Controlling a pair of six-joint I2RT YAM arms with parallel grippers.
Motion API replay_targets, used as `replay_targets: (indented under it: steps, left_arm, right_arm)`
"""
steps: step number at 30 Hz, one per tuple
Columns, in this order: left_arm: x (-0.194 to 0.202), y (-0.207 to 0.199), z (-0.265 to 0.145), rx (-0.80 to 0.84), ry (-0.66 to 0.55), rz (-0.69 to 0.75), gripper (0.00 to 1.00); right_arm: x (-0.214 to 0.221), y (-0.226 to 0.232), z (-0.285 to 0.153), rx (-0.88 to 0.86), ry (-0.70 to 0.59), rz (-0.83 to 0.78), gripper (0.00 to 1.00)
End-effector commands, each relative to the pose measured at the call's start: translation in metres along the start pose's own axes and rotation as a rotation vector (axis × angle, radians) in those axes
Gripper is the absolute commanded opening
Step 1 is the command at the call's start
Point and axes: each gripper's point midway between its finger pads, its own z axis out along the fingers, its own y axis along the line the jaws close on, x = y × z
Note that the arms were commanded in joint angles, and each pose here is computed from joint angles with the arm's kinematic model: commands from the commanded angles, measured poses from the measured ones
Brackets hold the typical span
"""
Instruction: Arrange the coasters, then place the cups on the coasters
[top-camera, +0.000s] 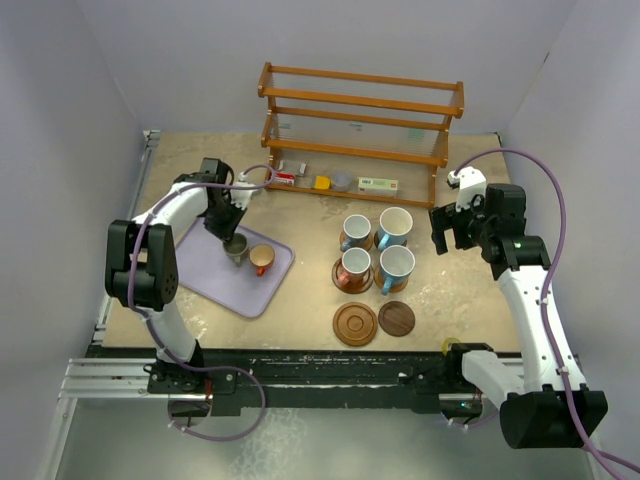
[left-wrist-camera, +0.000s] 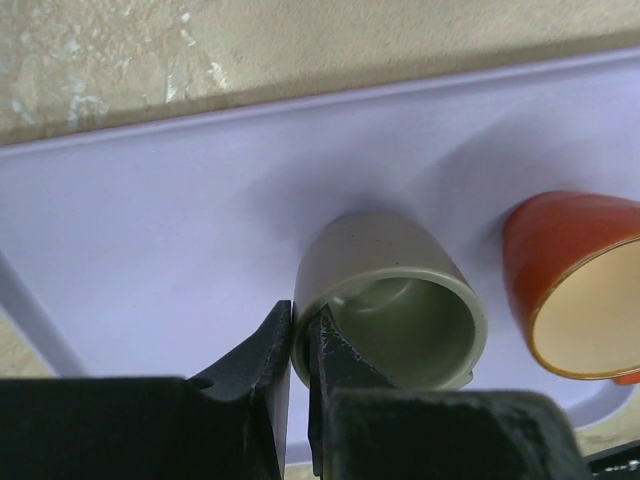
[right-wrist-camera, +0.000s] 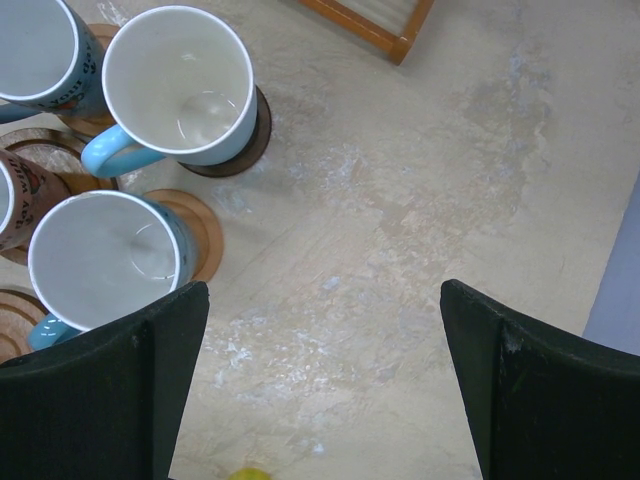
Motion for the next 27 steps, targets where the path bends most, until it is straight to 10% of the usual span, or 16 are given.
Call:
replay_targets:
  steps: [1, 27]
  left_arm:
    - [-0.016, 0.025, -0.038, -0.134, -0.051, 0.089, 0.03]
    - [-0.096, -0.066, -0.186, -0.108, -0.398, 0.321, 0.03]
  right_arm:
    - [-0.006, -0.002, 0.002, -0.001, -0.024, -0.013, 1.00]
    - [-0.006, -0.005, 0.001, 0.020, -0.021, -0.011, 1.00]
